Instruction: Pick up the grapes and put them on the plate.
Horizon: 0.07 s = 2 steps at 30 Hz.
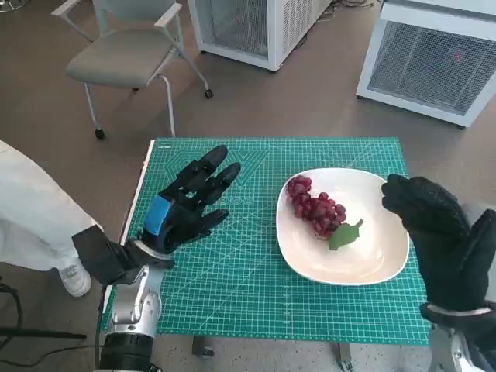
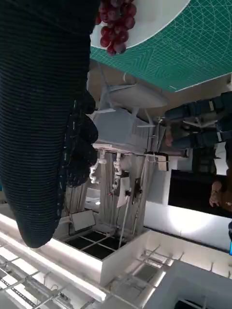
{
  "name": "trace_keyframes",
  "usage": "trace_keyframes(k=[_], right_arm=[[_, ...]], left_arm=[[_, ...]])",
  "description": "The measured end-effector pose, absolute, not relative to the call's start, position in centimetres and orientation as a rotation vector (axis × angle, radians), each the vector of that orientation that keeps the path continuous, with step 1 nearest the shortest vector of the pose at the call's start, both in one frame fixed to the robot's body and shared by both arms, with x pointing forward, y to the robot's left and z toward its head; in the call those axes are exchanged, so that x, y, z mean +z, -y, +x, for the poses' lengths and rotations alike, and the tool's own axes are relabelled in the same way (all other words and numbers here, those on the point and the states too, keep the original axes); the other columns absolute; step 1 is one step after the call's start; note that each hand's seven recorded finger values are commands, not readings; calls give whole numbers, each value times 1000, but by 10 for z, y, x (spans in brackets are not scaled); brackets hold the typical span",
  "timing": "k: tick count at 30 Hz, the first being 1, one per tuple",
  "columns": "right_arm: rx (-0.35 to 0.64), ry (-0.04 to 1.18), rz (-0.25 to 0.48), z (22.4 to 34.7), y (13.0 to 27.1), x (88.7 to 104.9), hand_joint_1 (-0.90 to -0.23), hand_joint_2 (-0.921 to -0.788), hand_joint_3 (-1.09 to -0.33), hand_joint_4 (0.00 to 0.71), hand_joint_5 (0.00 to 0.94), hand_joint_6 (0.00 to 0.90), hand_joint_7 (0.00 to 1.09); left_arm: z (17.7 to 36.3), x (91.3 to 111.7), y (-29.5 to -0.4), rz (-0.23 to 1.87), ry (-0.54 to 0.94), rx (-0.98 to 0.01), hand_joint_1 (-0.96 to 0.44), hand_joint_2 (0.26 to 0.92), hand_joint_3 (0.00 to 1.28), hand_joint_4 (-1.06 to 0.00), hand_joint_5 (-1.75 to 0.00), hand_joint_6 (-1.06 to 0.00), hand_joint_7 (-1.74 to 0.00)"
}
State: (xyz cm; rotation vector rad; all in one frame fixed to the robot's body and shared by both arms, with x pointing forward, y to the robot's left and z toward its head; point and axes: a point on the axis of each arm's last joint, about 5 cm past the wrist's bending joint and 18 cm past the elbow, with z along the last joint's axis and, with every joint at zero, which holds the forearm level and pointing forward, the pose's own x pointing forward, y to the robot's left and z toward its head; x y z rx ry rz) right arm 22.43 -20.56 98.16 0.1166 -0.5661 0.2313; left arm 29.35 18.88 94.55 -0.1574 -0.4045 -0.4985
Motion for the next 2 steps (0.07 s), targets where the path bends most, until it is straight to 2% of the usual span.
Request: trace_keyframes(k=[2], right_arm=[[231, 567, 117, 224, 206, 982, -334, -921, -604, 446, 875, 247, 1033]], left_arm=[[294, 945, -189, -157, 404, -499, -415, 921, 160, -403, -4, -417, -2]])
